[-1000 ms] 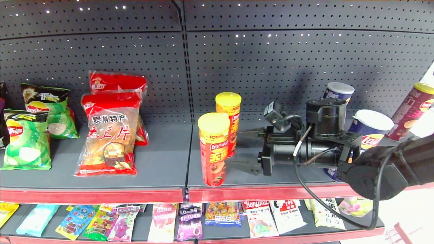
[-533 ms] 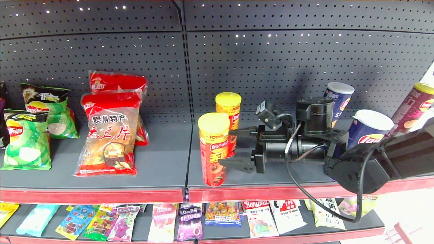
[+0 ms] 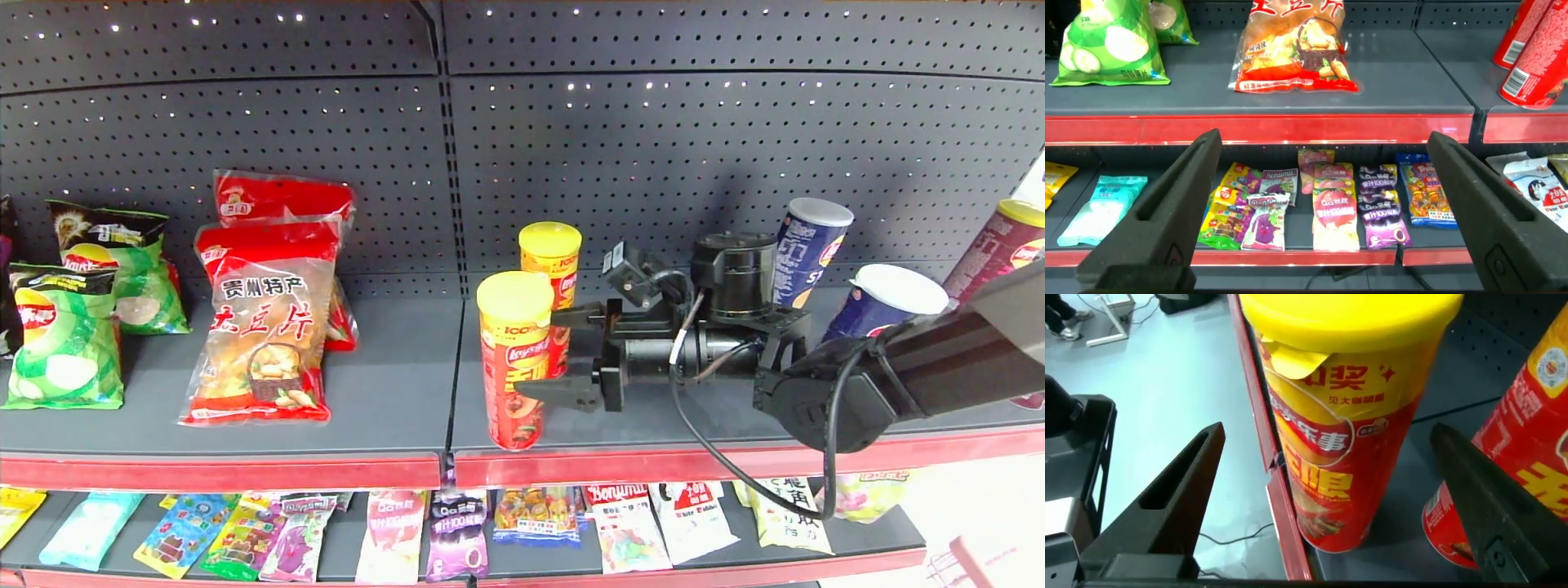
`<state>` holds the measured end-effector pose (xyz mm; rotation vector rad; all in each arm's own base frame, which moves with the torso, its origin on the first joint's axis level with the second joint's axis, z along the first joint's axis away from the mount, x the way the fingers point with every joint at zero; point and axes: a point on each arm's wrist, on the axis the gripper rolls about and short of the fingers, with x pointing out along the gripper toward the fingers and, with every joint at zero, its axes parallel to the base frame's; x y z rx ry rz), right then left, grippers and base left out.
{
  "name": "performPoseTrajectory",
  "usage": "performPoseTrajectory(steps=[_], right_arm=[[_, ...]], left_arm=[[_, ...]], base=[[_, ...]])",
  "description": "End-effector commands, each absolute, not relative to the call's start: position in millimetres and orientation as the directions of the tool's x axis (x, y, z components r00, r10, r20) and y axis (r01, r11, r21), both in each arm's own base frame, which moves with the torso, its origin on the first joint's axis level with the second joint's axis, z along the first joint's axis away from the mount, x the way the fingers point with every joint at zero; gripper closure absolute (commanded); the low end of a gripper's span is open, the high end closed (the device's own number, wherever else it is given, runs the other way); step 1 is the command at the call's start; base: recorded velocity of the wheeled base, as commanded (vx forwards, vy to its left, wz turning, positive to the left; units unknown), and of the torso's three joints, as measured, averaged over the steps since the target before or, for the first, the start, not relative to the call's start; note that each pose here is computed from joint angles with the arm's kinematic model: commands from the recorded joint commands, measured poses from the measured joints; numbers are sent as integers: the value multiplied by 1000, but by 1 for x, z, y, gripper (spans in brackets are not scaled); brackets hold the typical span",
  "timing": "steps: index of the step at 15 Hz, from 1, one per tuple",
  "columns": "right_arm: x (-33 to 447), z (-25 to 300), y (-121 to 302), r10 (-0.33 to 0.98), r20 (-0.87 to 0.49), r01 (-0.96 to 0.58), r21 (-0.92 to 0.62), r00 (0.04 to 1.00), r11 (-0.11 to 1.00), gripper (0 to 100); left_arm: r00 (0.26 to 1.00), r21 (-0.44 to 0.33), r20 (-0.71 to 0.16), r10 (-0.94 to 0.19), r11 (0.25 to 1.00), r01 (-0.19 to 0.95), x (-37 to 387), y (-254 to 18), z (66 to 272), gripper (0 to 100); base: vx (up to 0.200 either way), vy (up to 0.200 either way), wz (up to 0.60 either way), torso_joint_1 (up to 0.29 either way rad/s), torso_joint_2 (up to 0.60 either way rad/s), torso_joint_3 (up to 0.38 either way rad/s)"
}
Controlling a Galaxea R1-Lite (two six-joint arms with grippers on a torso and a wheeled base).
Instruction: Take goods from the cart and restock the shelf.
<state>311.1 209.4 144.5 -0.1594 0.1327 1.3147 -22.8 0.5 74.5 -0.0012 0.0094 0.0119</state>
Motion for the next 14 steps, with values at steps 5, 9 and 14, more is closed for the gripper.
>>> performPoseTrajectory(steps=[5,9,14], right_arm=[[322,139,217,960,-179,-976,-34,216,213,0],[328,134,221,965,-177,-981,-28,192,190,0],[332,130,231,969,-176,-985,-28,174,172,0]], left_arm=[[1000,-1,-11,12,1000,-12,-23,0,75,0],[1000,-1,-11,12,1000,-12,-23,0,75,0],[1000,-1,-11,14,1000,-14,-23,1,75,0]], base=[[0,0,0,0,0,0],[0,0,0,0,0,0],[0,0,0,0,0,0]])
